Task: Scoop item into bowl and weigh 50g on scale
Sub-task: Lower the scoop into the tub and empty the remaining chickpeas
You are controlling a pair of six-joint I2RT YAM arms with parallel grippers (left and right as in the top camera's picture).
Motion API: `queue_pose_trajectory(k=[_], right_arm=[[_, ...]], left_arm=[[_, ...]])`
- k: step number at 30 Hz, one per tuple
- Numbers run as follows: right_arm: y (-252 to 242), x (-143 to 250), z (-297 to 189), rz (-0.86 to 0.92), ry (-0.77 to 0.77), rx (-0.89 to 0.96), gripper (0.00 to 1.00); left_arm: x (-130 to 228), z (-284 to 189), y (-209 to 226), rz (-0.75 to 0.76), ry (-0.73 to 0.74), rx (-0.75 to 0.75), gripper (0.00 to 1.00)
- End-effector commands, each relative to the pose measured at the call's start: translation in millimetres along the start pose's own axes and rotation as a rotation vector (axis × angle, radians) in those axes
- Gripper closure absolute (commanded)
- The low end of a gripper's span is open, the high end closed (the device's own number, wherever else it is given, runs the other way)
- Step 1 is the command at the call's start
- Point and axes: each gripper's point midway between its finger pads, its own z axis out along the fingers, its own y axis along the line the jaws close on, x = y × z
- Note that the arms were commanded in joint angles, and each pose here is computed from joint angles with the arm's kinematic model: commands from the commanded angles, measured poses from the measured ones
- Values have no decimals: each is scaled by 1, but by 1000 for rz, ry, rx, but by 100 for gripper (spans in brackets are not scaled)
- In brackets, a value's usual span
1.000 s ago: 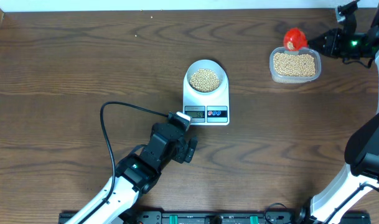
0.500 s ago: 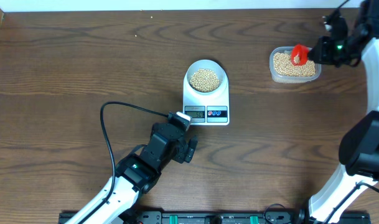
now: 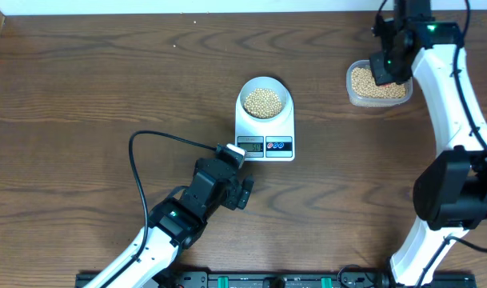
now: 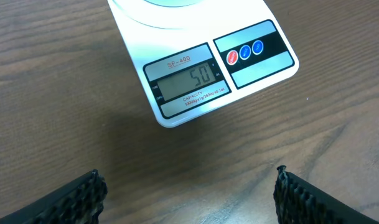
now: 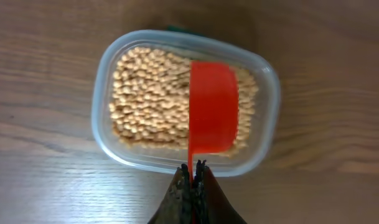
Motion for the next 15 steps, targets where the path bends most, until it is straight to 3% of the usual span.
queue_pose_trajectory(k=[1,10,15], right_arm=[[-14,-9,-36,-65,-49,182,99],[-8,-12,-47,-143,-36,317,99],[-2,-7,-45,-49,-30,273,99]], left_arm=[[-12,-4,2,15,-29,-15,12],[-12,-4,2,15,-29,-15,12],[-12,-4,2,15,-29,-15,12]])
